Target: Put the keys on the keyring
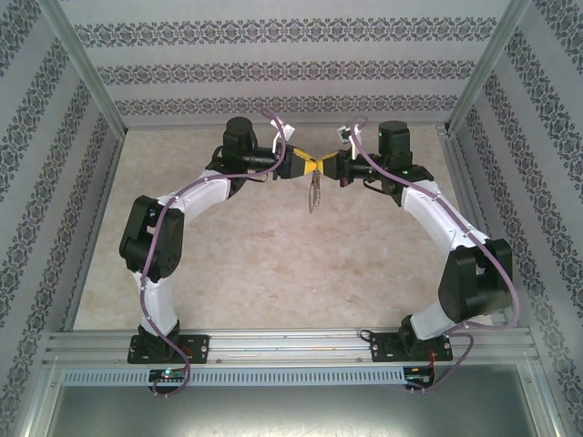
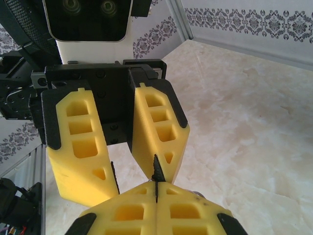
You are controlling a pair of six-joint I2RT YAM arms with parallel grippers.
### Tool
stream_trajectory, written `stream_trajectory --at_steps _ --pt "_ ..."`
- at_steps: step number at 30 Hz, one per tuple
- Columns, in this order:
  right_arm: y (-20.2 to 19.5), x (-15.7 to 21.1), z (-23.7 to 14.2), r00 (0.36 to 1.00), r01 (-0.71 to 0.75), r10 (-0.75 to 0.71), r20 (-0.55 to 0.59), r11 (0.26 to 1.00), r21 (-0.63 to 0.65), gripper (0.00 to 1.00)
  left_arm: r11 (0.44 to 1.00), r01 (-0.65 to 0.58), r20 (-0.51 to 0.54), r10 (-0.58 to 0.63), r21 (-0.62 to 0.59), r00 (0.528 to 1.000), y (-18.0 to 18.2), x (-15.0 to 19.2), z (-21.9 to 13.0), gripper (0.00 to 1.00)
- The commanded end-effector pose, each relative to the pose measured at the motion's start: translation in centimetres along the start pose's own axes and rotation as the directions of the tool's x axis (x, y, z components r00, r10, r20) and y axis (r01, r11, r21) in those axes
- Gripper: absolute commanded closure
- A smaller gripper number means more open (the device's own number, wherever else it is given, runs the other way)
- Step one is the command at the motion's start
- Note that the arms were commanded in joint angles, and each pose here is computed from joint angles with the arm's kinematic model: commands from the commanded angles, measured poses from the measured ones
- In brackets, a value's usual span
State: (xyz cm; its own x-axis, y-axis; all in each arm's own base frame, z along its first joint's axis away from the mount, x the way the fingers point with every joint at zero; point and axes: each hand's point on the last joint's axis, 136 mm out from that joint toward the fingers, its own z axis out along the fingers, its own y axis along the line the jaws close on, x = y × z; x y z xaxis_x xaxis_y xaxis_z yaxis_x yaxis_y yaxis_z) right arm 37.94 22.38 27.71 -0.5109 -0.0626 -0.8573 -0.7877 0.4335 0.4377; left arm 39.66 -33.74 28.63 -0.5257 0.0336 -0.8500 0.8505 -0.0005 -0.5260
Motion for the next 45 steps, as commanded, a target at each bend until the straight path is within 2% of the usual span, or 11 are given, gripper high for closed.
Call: stream_trajectory --at_steps 1,9,19,26,30,33,35,38,45 --pt "0.5 -1.8 -0.4 0.998 0.052 -0.051 0.038 0.999 -0.015 1.0 0.998 -0.023 -0.014 0.024 0.053 1.0 -0.8 0.3 0.4 0.71" --pt "0.1 -1.8 -0.6 0.998 0.046 -0.045 0.041 0.999 -0.007 1.0 0.998 -0.023 -0.017 0.024 0.057 1.0 -0.9 0.5 0.3 0.73" --pt "-0.2 -1.7 -0.6 0.998 0.041 -0.04 0.043 0.999 -0.002 1.0 0.997 -0.03 -0.014 0.031 0.071 0.999 -1.1 0.6 0.3 0.81" --pt "-0.3 -1.7 -0.7 0.998 0.039 -0.039 0.044 0.999 -0.001 1.0 0.996 -0.037 -0.003 0.038 0.079 0.999 -1.2 0.3 0.3 0.98" --pt "-0.3 -1.8 -0.6 0.998 0.032 -0.032 0.051 0.999 -0.002 1.0 0.996 -0.039 0.007 0.038 0.078 0.999 -1.2 0.1 0.3 1.0" --pt "-0.4 -2.2 -1.0 0.997 0.021 -0.022 0.078 1.0 0.017 0.7 0.998 -0.036 0.025 0.035 0.059 0.999 -0.9 -0.3 0.3 1.0" --pt "-0.7 -2.6 -1.5 0.994 0.002 -0.004 0.106 1.0 0.028 0.62 0.998 -0.037 0.036 0.035 0.043 0.999 -0.8 -0.6 0.3 1.0" --pt "-1.3 -2.9 -2.3 0.99 -0.041 0.031 0.139 0.997 0.069 0.58 0.999 -0.029 0.051 0.029 0.013 0.998 -0.5 -1.1 0.2 1.0" --pt "-2.9 -1.7 -3.6 0.97 -0.151 0.109 0.216 0.97 0.19 0.57 0.999 -0.018 0.078 0.021 -0.041 0.997 -0.1 -1.9 0.1 1.0"
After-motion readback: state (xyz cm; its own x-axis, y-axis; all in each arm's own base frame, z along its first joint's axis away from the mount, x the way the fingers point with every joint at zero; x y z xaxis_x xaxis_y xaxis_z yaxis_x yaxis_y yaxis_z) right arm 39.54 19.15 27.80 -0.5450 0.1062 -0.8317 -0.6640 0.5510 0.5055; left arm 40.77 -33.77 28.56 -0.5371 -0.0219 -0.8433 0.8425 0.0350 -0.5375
